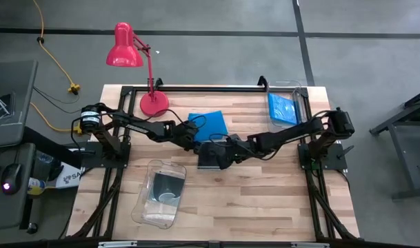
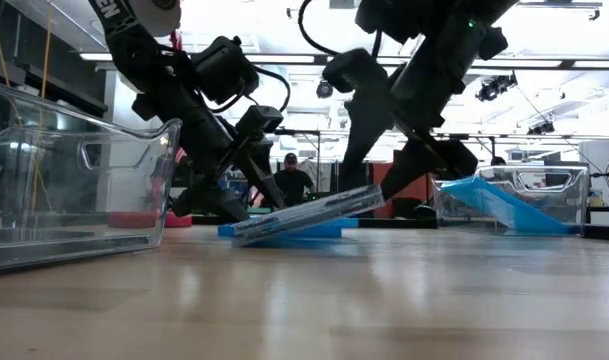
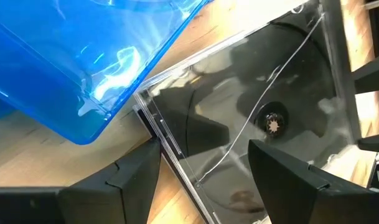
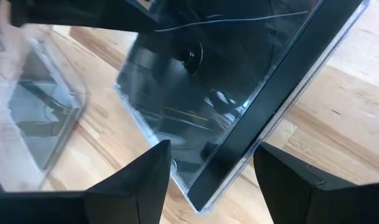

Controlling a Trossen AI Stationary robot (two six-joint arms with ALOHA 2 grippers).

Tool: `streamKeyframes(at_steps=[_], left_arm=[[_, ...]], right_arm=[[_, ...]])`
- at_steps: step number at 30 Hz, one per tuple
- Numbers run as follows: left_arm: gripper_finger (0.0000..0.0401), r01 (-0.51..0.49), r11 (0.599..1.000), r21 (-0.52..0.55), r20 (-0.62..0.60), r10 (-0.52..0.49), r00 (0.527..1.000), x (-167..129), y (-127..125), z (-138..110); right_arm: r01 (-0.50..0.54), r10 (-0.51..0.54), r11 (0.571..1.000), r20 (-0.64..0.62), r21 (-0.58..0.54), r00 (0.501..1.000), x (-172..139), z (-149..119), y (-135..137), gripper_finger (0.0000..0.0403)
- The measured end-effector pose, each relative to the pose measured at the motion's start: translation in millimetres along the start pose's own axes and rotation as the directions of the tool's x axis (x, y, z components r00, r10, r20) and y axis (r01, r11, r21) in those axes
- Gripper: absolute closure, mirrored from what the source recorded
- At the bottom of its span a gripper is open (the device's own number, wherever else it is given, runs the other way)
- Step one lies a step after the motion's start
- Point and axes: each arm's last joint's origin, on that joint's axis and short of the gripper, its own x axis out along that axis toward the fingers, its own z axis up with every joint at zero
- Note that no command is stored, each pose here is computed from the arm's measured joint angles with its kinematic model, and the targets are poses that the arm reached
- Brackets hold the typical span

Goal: Pick & place jewel cases by type
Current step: Put the black cd case into the bottom transparent bin

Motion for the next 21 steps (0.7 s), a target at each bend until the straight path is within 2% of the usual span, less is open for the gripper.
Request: streamKeyframes(at_steps=[8,21], left_arm=[[0.0162,0.004,1.0,0.0,-0.006,-0.004,1.0,0.0,-0.3,-0.3],[0.0162,0.003,1.0,0.0,-0.005,-0.003,1.0,0.1,-0.3,-0.4]], right_arm=[[-0.018,0.019,1.0,0.085,-0.006,0.996,-15.5,5.9,4.9,0.0195],[-0.071,0.072,0.997,0.085,-0.015,0.994,-17.4,7.0,9.8,0.0195]])
